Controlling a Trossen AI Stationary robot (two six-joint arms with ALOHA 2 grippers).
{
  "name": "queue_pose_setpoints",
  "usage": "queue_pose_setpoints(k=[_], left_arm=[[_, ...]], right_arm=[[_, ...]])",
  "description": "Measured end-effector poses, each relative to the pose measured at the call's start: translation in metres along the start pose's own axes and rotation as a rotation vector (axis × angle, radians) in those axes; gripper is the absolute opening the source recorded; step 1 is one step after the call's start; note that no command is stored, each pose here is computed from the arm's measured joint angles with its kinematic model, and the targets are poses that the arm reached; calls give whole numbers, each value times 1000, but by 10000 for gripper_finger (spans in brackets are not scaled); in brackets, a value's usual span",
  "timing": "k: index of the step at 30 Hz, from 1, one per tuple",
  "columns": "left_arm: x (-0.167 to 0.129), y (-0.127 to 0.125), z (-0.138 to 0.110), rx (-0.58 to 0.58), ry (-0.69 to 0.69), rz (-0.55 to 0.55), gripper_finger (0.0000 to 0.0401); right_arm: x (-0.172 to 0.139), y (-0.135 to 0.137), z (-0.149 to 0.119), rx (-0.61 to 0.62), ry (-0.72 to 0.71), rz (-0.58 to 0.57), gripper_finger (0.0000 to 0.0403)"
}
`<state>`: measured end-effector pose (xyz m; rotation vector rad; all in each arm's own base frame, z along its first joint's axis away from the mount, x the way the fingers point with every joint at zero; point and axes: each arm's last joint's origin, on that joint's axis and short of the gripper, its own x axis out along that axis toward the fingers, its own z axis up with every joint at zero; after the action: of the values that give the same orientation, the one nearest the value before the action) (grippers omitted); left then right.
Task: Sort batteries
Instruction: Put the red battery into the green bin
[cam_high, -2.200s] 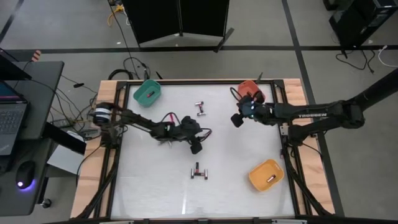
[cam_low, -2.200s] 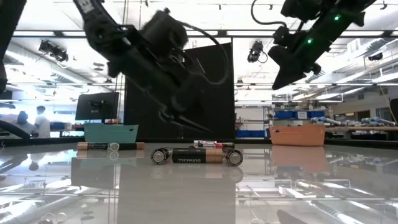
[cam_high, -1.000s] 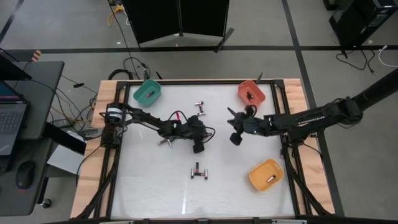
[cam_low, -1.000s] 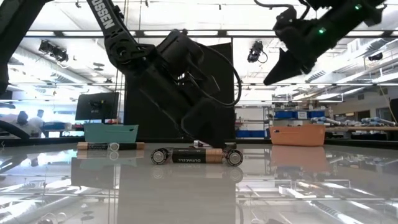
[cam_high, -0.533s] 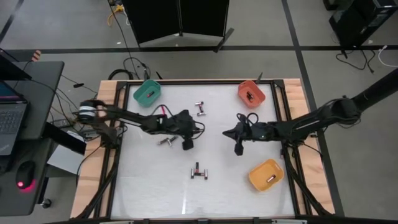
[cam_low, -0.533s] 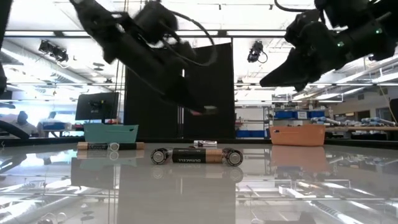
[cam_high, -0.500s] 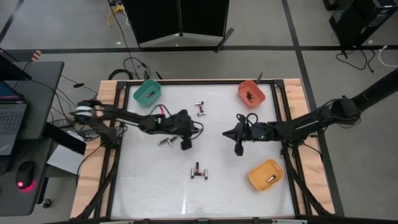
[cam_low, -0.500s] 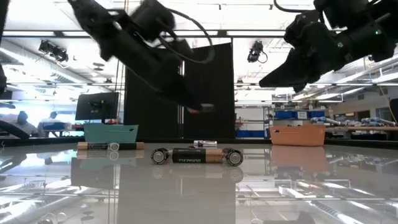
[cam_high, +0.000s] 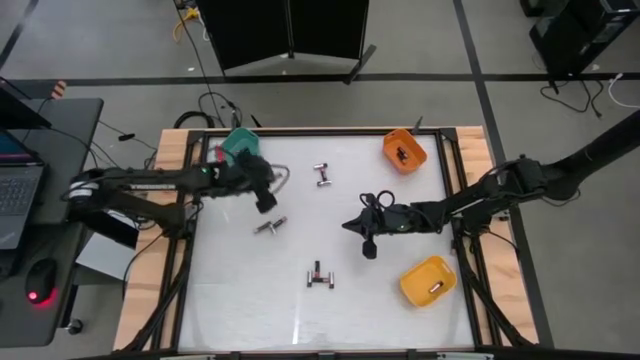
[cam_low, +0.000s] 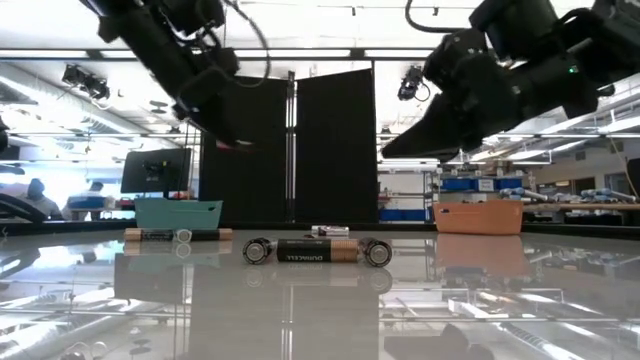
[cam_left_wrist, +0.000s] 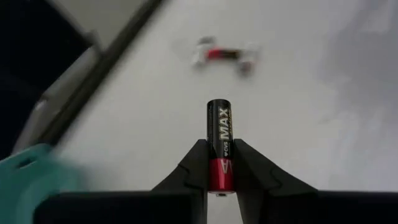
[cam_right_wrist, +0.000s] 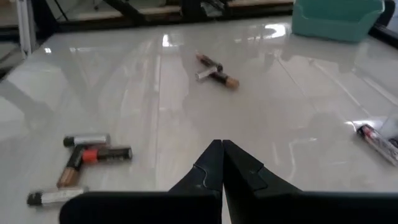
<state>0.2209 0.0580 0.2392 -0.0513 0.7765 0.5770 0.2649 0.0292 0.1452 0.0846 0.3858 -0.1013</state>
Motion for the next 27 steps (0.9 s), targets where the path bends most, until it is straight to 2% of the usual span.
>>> queue_pose_setpoints(k=[7, 14, 19, 27], left_arm=[[6, 57, -12, -142, 125, 217, 52], [29, 97, -46, -282, 173, 305, 52], [37, 113, -63, -355, 150, 295, 52], [61, 131, -69, -343, 176, 285, 52]], right_arm=[[8, 5, 4, -10, -4, 10, 13], [8, 6, 5, -20, -12, 14, 13], [8, 6, 6, -26, -20, 14, 13], [8, 7, 9, -19, -54, 14, 12]])
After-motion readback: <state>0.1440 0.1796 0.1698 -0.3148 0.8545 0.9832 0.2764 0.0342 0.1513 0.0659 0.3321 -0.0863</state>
